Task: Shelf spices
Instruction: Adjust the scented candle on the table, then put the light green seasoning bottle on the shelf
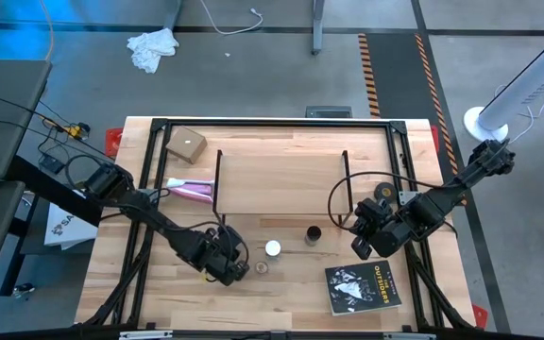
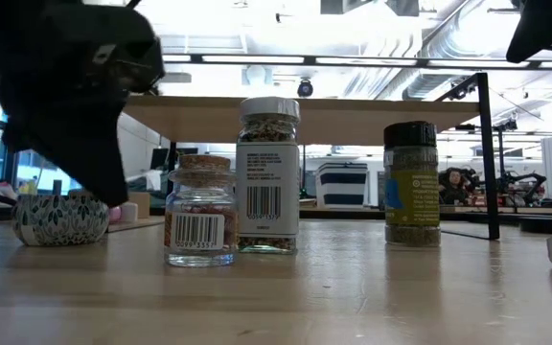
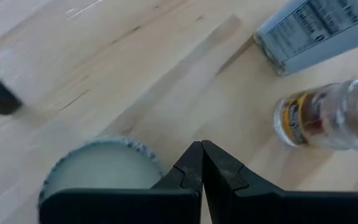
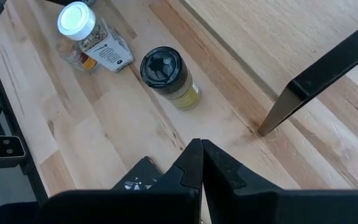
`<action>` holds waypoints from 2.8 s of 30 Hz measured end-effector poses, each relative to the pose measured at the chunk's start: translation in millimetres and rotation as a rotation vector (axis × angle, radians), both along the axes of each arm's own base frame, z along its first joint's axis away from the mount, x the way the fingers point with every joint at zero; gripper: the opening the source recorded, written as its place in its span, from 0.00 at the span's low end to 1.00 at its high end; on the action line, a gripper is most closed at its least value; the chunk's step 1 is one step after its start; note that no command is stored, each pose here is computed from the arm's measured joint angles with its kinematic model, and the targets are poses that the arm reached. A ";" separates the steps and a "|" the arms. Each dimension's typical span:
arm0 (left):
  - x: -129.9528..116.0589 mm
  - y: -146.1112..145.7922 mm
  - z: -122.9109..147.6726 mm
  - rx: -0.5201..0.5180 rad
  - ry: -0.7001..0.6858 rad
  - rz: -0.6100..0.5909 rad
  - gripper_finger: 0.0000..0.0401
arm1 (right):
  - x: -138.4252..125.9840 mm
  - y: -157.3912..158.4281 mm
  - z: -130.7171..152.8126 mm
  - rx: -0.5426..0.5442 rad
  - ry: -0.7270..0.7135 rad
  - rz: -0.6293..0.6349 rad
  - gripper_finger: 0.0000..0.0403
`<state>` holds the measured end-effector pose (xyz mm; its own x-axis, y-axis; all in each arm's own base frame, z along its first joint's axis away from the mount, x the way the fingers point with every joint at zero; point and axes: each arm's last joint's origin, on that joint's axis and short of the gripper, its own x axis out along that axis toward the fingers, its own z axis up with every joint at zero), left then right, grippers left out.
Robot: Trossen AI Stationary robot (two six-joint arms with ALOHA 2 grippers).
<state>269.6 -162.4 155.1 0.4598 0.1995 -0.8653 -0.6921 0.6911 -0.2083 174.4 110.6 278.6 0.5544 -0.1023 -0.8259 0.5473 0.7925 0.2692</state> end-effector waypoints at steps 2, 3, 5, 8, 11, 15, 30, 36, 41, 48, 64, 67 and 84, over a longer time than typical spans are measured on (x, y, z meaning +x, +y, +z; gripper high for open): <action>-4.9 -0.5 -1.4 0.015 0.035 0.005 0.00 | 0.0 0.0 0.0 0.000 0.000 0.000 0.00; -7.9 -0.5 -2.0 0.024 0.057 0.010 0.00 | 0.0 0.0 -0.1 0.000 0.000 0.000 0.00; -15.8 -0.3 -3.1 0.058 0.111 0.013 0.00 | 0.0 0.0 -0.1 -0.001 0.000 -0.001 0.00; -27.9 -0.6 -3.9 0.102 0.188 0.024 0.00 | 0.0 -0.1 -0.1 -0.001 0.000 -0.001 0.00; -40.5 -2.2 -4.3 0.130 0.269 0.036 0.00 | 0.0 0.0 -0.1 -0.001 -0.001 -0.001 0.00; -59.6 -4.2 -3.2 0.174 0.397 0.050 0.00 | 0.4 -0.7 0.2 -0.019 -0.015 -0.013 0.00; -95.6 -16.1 118.8 -0.039 0.042 0.048 0.00 | -7.4 27.7 25.4 0.150 -0.042 0.223 0.00; -95.3 -1.7 148.9 -0.060 -0.113 -0.007 0.00 | 22.7 40.1 13.4 0.088 -0.181 0.226 0.00; -83.9 8.8 142.4 -0.062 0.009 -0.045 0.01 | 60.2 39.3 -5.7 0.039 -0.154 0.434 0.07; -79.5 13.8 141.3 -0.041 0.008 -0.021 0.14 | 90.6 29.8 -19.2 -0.113 -0.048 0.560 0.38; -75.3 9.6 114.3 -0.008 -0.023 -0.008 0.46 | 110.3 23.3 -23.2 -0.265 0.191 0.639 0.72; -76.3 10.7 101.0 0.005 -0.013 -0.006 0.50 | 108.1 22.0 -25.3 -0.274 0.234 0.639 0.72; -74.3 10.5 72.9 -0.061 -0.019 -0.025 0.56 | 130.0 0.3 -52.5 -0.249 0.329 0.439 0.72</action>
<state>195.4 -151.9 228.0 0.4801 0.1349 -0.8668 -0.6701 0.6940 -0.2632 304.4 110.9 226.1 0.3081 -0.1343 -0.9418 0.1772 0.9808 -0.0819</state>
